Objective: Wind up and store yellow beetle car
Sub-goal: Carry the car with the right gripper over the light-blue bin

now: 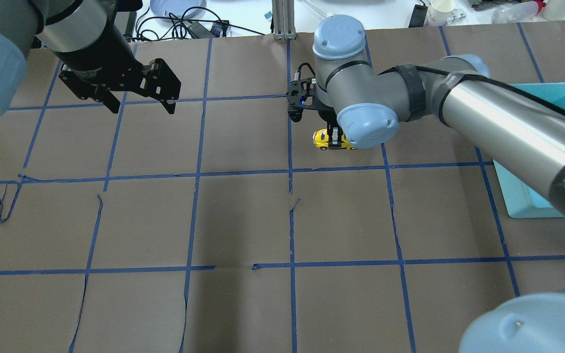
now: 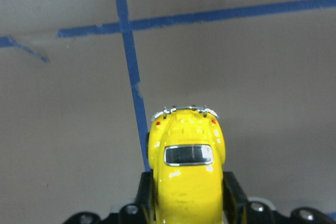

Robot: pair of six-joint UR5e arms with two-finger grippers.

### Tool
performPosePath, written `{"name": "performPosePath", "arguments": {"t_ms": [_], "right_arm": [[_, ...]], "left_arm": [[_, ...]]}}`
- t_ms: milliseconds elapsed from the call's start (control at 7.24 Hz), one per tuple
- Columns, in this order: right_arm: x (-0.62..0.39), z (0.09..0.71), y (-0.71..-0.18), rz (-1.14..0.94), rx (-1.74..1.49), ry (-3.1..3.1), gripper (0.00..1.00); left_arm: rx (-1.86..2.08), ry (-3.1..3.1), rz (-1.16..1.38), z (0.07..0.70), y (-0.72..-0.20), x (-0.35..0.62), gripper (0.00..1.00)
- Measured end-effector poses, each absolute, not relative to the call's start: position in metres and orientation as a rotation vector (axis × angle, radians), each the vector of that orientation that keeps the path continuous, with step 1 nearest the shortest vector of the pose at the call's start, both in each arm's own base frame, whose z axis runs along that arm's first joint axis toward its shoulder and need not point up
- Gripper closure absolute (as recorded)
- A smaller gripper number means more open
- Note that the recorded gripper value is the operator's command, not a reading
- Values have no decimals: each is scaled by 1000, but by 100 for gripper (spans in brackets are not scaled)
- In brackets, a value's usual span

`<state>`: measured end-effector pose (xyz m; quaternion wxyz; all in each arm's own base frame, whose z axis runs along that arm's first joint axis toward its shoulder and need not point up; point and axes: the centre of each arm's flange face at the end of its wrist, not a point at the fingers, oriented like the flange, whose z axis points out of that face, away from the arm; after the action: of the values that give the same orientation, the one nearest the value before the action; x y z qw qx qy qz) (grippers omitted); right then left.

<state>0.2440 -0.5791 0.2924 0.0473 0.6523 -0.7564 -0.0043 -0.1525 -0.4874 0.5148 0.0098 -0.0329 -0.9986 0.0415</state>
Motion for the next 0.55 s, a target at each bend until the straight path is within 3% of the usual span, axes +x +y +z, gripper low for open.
{"name": "performPosePath", "arguments": {"t_ms": [553], "right_arm": [[41,351,-590,-103,1981,-2354,91]], "left_arm": [[-106,-3116,134,516,-484,-153,0]]}}
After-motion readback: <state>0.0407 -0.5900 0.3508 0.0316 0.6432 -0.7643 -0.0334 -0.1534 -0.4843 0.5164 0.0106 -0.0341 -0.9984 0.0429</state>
